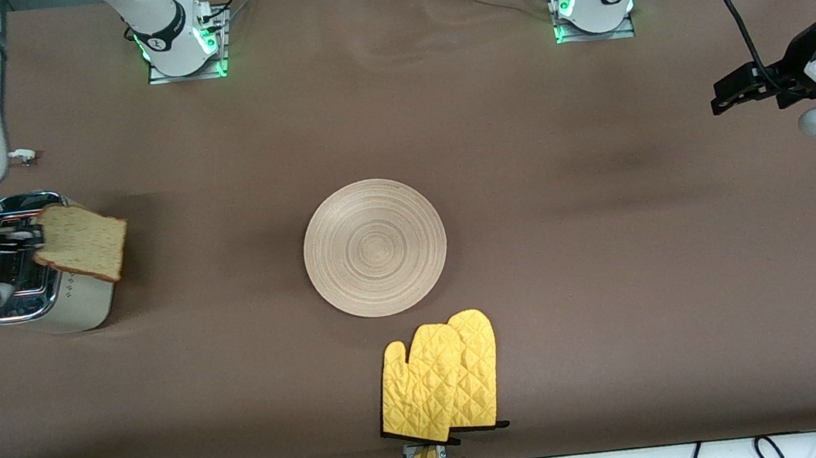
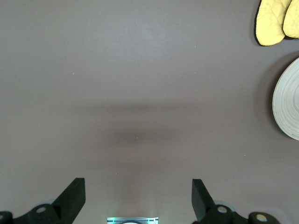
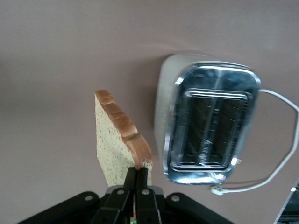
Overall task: Move plate and put bread in toaster
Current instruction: 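Lift the bread slice and carry it to the toaster with the right gripper, then lower the bread slice into a toaster slot with the right gripper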
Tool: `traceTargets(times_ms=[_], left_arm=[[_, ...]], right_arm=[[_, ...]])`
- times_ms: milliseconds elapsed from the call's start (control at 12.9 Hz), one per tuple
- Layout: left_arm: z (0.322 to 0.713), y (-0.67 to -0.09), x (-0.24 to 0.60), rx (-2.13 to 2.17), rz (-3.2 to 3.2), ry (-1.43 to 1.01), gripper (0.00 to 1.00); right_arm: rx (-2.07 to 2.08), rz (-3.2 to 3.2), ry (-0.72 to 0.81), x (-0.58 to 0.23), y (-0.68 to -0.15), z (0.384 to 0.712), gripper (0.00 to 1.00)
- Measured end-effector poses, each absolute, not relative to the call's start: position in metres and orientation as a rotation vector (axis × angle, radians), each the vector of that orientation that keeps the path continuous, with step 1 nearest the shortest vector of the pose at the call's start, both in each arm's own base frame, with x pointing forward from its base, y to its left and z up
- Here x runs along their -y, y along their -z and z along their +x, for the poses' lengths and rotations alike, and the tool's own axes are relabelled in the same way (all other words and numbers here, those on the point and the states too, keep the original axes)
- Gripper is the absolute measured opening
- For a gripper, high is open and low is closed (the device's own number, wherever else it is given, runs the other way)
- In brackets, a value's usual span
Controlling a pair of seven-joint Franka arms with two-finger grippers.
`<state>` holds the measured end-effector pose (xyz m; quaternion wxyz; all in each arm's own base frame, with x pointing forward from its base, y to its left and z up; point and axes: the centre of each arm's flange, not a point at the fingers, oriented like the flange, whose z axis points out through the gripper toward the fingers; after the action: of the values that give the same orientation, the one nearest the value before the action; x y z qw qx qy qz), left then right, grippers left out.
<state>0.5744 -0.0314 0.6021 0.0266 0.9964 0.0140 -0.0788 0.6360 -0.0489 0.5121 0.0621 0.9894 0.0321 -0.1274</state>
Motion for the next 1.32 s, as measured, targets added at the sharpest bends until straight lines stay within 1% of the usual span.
traceTargets(times_ms=[310,543,930,1318], left_arm=[[0.574,-0.602,0.032,-0.042,3.078,0.243,1.00],[0.574,-0.602,0.032,-0.043,3.078,0.243,1.00],[0.574,-0.602,0.031,-0.045,3.079,0.243,1.00],[0.574,-0.602,0.031,-0.045,3.079,0.243,1.00]], right_arm=[[-0.087,2.877,0.419,0.076,-0.517,0.631,0.03],[-0.060,2.827,0.435,0.097,-0.510,0.633,0.03],[-0.071,2.797,0.440,0.154,-0.491,0.637,0.03],[-0.088,2.772,0.450,0.160,-0.472,0.645,0.03]])
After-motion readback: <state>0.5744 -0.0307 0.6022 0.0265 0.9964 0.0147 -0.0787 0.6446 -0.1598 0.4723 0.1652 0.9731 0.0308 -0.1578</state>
